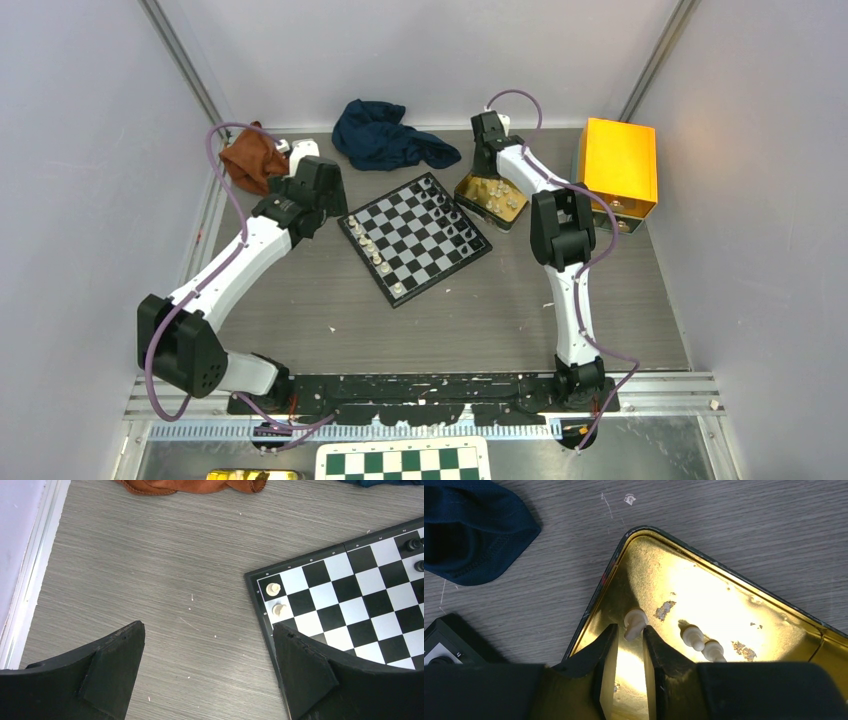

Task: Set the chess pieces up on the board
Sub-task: Pick up the chess piece from the storage box.

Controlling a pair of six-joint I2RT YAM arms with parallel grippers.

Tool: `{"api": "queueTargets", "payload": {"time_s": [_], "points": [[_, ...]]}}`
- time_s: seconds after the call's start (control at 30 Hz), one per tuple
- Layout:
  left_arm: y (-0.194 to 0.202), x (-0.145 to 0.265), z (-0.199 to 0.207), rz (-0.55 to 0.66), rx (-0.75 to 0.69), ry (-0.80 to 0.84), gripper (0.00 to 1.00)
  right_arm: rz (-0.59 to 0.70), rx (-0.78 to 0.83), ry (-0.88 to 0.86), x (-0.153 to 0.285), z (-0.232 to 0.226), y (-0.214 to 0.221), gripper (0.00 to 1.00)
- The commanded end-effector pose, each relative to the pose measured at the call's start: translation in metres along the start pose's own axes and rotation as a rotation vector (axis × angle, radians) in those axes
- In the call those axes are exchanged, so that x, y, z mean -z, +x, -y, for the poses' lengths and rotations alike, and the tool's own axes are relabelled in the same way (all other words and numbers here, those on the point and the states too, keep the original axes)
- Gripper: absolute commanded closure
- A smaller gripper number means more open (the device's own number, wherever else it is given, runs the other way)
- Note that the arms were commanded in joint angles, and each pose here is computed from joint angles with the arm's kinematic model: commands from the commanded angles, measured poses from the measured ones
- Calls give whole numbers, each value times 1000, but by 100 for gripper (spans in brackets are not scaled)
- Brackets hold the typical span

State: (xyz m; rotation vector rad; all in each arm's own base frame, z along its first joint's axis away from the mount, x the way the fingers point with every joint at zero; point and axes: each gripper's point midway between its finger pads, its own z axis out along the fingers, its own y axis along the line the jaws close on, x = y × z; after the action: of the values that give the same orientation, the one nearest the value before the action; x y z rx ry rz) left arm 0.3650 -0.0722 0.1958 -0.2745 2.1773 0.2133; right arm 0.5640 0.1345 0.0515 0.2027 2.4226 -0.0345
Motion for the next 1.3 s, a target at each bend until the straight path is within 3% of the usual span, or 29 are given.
{"api": "queueTargets", "payload": {"time_s": [0.0, 0.73, 1.27], "points": [[-27, 2, 2, 74, 41, 4, 0, 48, -25, -14, 4, -1, -18, 71], [-26, 8, -3, 77, 49, 3, 0, 61, 5, 14, 15, 11, -21, 99], [-28, 25, -6, 80, 89, 41, 0, 164, 91, -12, 105, 0, -34, 99]]}}
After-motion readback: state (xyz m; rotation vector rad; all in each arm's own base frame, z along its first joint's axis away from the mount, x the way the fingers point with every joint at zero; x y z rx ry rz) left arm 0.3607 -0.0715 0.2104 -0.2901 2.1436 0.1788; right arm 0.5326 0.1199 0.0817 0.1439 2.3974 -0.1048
